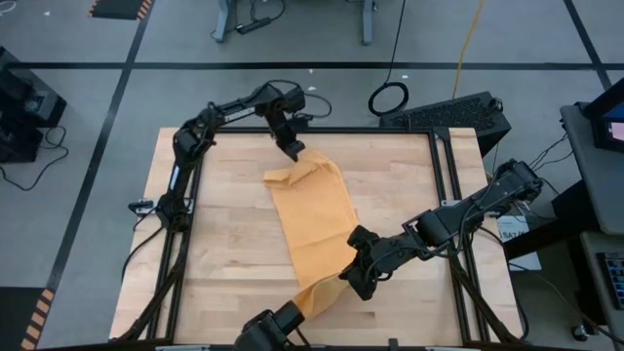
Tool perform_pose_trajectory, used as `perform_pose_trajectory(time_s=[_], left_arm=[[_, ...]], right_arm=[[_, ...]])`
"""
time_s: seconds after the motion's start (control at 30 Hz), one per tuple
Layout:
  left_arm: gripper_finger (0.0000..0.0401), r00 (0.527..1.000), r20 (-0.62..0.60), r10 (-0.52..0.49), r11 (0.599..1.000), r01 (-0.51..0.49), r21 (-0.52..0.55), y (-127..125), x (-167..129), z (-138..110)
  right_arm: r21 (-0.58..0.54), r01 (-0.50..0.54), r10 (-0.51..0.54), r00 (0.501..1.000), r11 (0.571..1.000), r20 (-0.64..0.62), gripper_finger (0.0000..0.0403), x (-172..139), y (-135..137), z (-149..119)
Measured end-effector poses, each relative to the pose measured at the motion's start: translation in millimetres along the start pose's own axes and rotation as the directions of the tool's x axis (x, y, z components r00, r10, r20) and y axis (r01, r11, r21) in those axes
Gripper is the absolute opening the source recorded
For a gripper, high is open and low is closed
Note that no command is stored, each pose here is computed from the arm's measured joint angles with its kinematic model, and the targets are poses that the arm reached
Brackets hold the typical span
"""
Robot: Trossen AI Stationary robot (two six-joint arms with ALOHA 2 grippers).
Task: Roll towel
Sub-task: Roll the yellow towel
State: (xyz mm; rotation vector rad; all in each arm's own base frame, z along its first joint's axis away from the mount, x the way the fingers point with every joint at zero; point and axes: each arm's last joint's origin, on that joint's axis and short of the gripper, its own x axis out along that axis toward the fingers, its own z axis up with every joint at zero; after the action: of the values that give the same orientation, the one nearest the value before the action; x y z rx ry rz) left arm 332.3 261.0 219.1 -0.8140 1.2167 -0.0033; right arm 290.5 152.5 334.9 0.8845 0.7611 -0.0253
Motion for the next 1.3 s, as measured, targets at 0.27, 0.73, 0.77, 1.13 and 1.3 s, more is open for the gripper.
perform_pose_trajectory(time_s=[0.27,0.73,0.77,1.13,1.3], left_arm=[[0.0003,0.946,0.325,0.013,0.965,-0.097,0.244,-42.1,-59.4,22.9],[0.0002,0.898,0.43,0.089,0.904,-0.254,0.343,-43.3,-29.3,53.7],[0.0002,0.894,0.438,0.094,0.894,-0.27,0.357,-42.0,-26.8,56.0],[0.0002,0.86,0.498,0.113,0.799,-0.376,0.469,-48.6,15.2,78.4],[0.0002,0.825,0.543,0.156,0.765,-0.449,0.462,-58.0,24.4,83.9]], right_arm=[[-0.01,-0.002,0.002,1.0,1.0,-0.004,0.0004,0.0,0.1,-0.1],[-0.009,-0.018,0.017,0.999,1.0,-0.027,0.0004,0.0,0.8,-0.7],[-0.005,-0.018,0.018,0.999,1.0,-0.027,0.0004,0.0,0.8,-0.6],[0.009,-0.021,0.021,0.999,1.0,-0.025,0.0004,0.0,1.1,-0.5],[0.014,-0.037,0.037,0.999,0.999,-0.017,0.0004,-0.1,2.8,0.3]])
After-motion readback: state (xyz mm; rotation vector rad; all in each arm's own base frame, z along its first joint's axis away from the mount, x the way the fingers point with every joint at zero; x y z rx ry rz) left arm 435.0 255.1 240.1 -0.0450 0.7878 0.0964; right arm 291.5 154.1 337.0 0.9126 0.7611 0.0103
